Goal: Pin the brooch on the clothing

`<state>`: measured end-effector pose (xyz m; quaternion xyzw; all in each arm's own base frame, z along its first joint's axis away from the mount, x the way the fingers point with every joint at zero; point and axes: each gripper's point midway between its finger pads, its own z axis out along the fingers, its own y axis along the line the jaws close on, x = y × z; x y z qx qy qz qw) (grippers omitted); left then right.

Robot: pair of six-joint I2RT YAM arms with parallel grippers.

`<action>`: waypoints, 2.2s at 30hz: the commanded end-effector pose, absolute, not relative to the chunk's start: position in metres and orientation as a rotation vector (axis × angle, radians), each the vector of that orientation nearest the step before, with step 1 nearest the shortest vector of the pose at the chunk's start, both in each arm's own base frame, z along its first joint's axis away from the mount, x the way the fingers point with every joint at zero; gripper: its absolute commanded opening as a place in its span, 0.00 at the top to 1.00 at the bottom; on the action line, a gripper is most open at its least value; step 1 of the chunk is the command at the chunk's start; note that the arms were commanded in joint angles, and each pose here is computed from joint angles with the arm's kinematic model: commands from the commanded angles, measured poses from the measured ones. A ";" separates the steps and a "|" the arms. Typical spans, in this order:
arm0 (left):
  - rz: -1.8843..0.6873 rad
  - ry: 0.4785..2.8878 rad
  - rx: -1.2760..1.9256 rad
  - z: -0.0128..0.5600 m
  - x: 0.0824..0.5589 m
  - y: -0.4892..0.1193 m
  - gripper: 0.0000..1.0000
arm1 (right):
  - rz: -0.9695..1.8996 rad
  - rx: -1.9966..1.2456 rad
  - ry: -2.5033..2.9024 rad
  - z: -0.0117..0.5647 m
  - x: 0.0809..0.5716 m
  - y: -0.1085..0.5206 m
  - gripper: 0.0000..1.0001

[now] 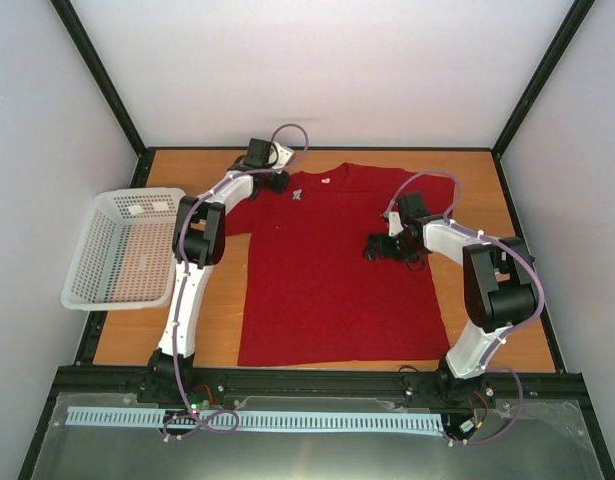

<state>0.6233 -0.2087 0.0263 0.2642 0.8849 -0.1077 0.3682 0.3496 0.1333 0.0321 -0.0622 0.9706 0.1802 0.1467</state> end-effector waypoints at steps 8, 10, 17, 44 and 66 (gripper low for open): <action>0.011 2.102 0.639 0.043 0.665 -0.187 0.99 | 0.476 -0.156 2.889 0.005 0.329 0.128 0.00; 0.013 2.037 0.627 0.060 0.675 -0.189 0.99 | 0.470 -0.154 2.894 0.004 0.328 0.127 0.00; 0.078 1.926 0.681 0.078 0.693 -0.190 0.99 | 0.459 -0.157 2.915 0.000 0.325 0.125 0.00; -0.309 2.141 0.357 0.196 0.579 -0.183 0.29 | 0.177 -0.033 2.586 0.128 0.472 0.075 0.00; -0.344 1.069 0.273 0.573 0.260 -0.092 0.00 | 0.349 -0.118 1.631 0.501 0.232 0.059 0.00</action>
